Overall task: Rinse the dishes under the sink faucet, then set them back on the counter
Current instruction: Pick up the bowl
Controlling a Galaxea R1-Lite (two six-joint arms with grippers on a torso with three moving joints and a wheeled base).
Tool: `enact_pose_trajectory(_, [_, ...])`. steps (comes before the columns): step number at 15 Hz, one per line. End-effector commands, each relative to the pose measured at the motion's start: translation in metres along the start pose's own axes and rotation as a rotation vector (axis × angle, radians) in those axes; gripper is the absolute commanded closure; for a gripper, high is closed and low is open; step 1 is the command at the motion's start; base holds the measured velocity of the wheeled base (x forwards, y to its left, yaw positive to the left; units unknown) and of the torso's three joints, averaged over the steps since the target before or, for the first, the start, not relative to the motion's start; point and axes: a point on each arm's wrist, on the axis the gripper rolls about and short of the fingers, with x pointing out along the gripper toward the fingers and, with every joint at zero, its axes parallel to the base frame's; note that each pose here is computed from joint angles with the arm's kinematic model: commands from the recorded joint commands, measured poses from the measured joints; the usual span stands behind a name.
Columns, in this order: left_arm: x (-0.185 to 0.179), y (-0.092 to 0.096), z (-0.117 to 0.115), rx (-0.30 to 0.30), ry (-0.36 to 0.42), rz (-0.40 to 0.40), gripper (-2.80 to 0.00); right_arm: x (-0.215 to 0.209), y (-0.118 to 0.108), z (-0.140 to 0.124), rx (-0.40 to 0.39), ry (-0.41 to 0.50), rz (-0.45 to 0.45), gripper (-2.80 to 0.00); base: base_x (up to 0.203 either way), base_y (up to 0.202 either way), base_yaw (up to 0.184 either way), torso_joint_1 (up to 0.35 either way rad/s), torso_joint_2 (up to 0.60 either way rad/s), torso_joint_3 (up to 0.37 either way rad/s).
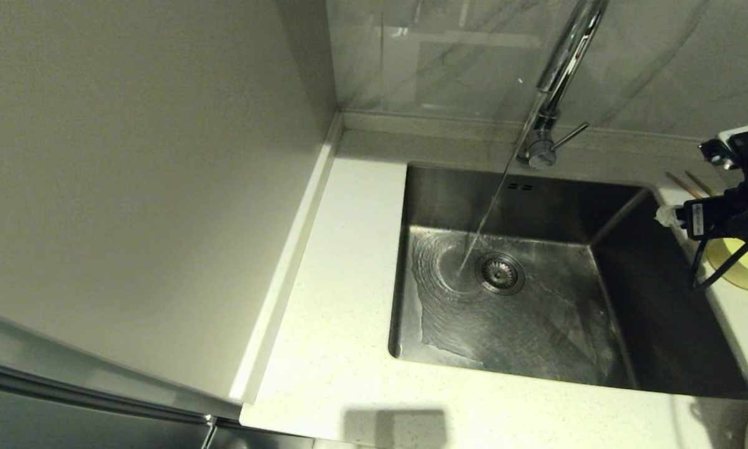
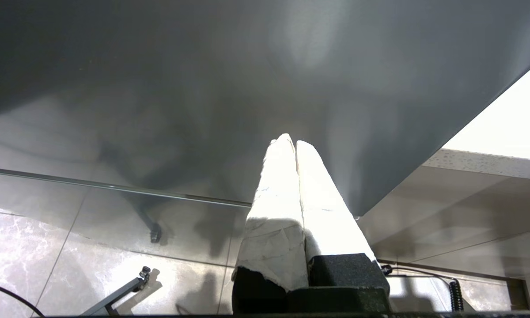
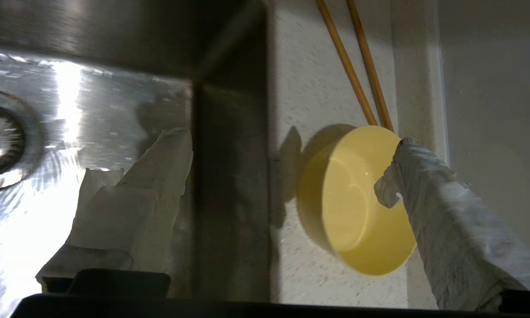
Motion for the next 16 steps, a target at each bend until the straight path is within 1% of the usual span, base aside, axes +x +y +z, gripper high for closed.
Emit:
enact_pose_trajectory(1, [0.000,0.000,0.000,-0.001,-0.002,0.000,0.00,0.025,0.000,-0.006,-0.005,0.040,-0.028,-2.80,0.000,0.000,0.000,0.000,0.00,0.000])
enact_pose_trajectory(4, [0.000,0.000,0.000,-0.001,-0.002,0.000,0.00,0.031,-0.016,-0.003,0.010,0.050,-0.085,-2.80,0.000,0.000,0.000,0.000,0.00,0.000])
enact_pose_trajectory(5, [0.000,0.000,0.000,-0.001,-0.002,0.000,0.00,0.031,-0.018,-0.004,0.010,0.055,-0.094,-2.80,0.000,0.000,0.000,0.000,0.00,0.000])
enact_pose_trajectory(6, [0.000,0.000,0.000,-0.001,-0.002,0.000,0.00,0.033,-0.022,-0.007,0.009,0.070,-0.105,-2.80,0.000,0.000,0.000,0.000,0.00,0.000])
enact_pose_trajectory(8, [0.000,0.000,0.000,-0.001,-0.002,0.000,0.00,0.036,-0.027,-0.015,-0.001,0.127,-0.116,-2.80,0.000,0.000,0.000,0.000,0.00,0.000])
enact_pose_trajectory(13, [0.000,0.000,0.000,-0.001,-0.002,0.000,0.00,0.047,-0.027,-0.033,-0.012,0.204,-0.114,-2.80,0.000,0.000,0.000,0.000,0.00,0.000])
enact_pose_trajectory(16, [0.000,0.000,0.000,-0.001,-0.002,0.000,0.00,0.054,-0.025,-0.042,-0.009,0.235,-0.110,-2.80,0.000,0.000,0.000,0.000,0.00,0.000])
